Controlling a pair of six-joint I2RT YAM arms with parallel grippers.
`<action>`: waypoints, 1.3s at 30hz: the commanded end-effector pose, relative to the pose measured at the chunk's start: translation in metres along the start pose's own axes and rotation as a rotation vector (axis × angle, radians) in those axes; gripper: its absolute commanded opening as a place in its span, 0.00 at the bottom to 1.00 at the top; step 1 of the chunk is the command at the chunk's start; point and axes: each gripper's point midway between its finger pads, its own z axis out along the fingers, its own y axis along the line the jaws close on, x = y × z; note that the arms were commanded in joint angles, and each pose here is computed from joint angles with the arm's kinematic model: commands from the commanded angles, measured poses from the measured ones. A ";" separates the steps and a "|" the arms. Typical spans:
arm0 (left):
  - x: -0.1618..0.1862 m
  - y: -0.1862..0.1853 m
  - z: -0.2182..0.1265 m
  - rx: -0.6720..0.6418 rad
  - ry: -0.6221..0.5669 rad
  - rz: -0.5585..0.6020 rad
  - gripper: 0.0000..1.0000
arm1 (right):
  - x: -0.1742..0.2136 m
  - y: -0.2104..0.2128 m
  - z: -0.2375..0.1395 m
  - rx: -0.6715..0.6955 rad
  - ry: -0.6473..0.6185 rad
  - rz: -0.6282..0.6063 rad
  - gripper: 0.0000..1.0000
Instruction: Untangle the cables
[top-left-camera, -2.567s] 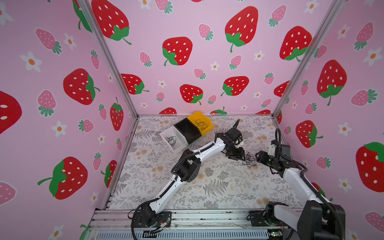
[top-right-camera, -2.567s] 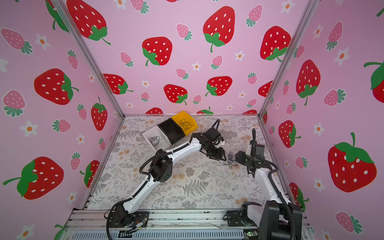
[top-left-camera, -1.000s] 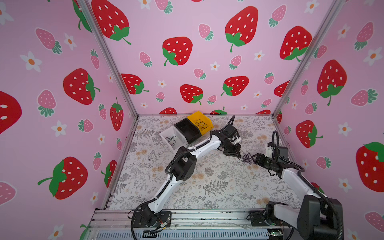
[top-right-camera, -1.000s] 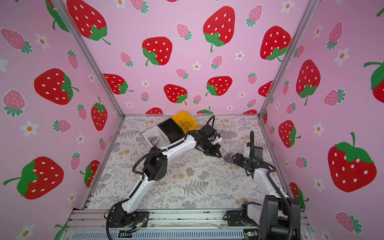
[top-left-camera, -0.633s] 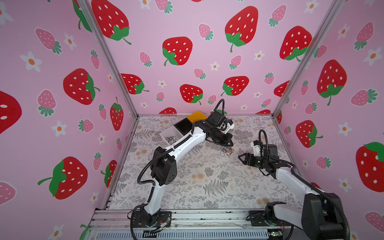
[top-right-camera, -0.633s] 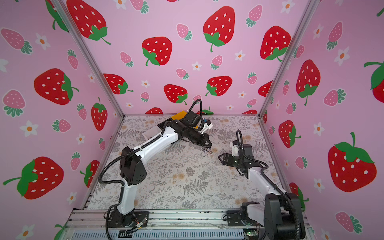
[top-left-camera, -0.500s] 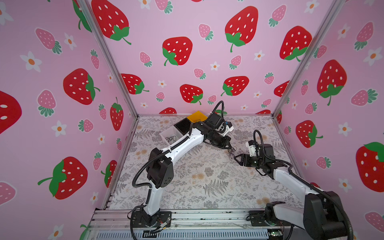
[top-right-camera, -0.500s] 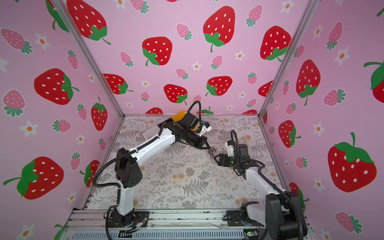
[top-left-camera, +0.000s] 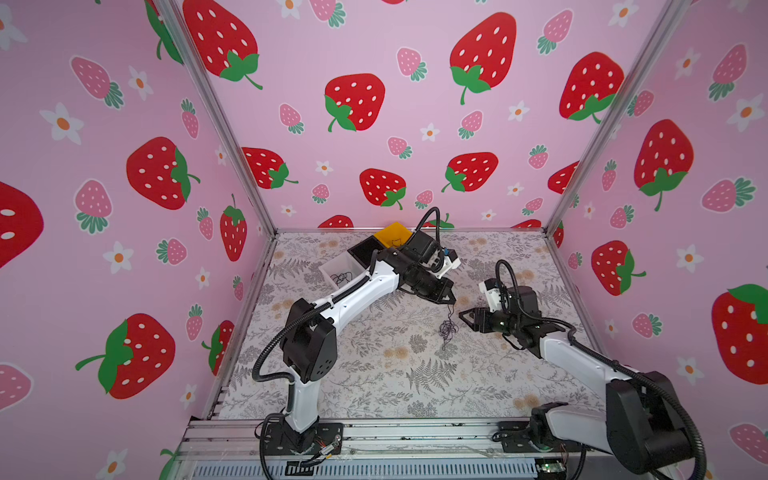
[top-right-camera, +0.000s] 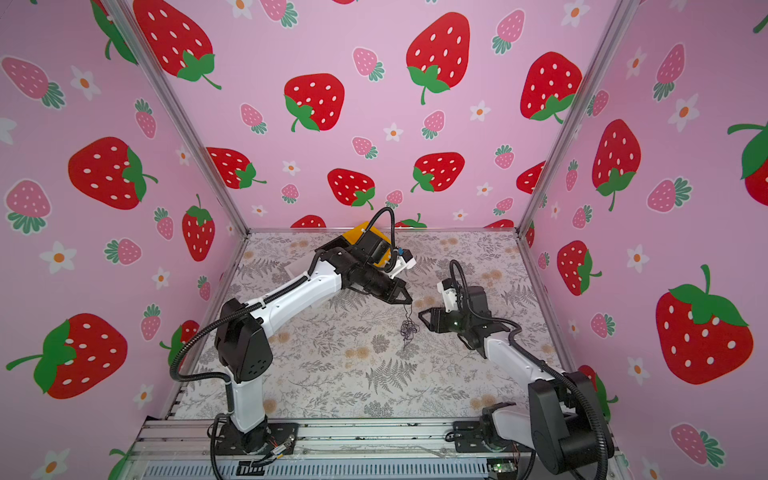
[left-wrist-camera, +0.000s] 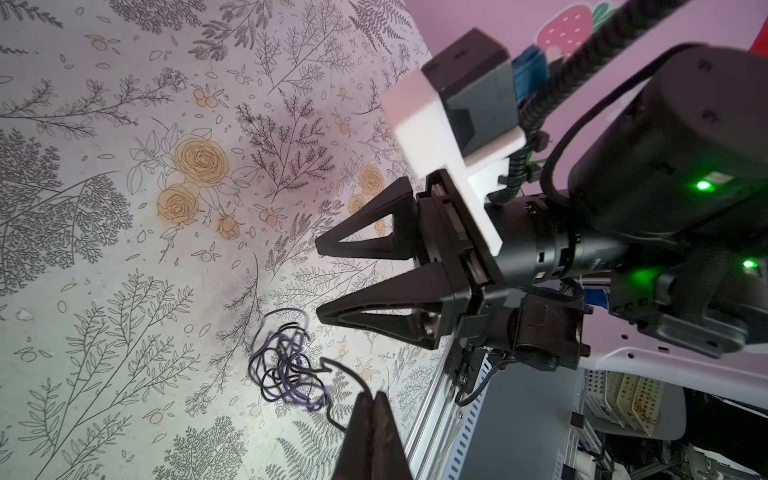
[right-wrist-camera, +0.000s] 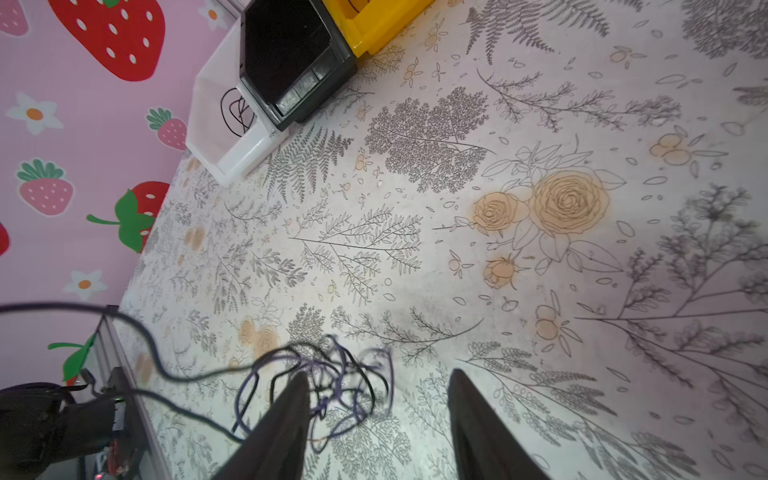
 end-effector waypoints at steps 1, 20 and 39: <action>0.002 -0.009 -0.005 0.027 -0.002 0.036 0.00 | -0.005 0.022 0.006 -0.099 0.013 -0.048 0.49; -0.003 -0.016 -0.016 0.029 -0.038 0.069 0.00 | 0.026 0.004 0.024 -0.045 0.137 -0.009 0.67; -0.020 -0.039 -0.035 0.073 -0.108 0.113 0.00 | 0.027 -0.004 0.034 -0.026 0.125 0.027 0.26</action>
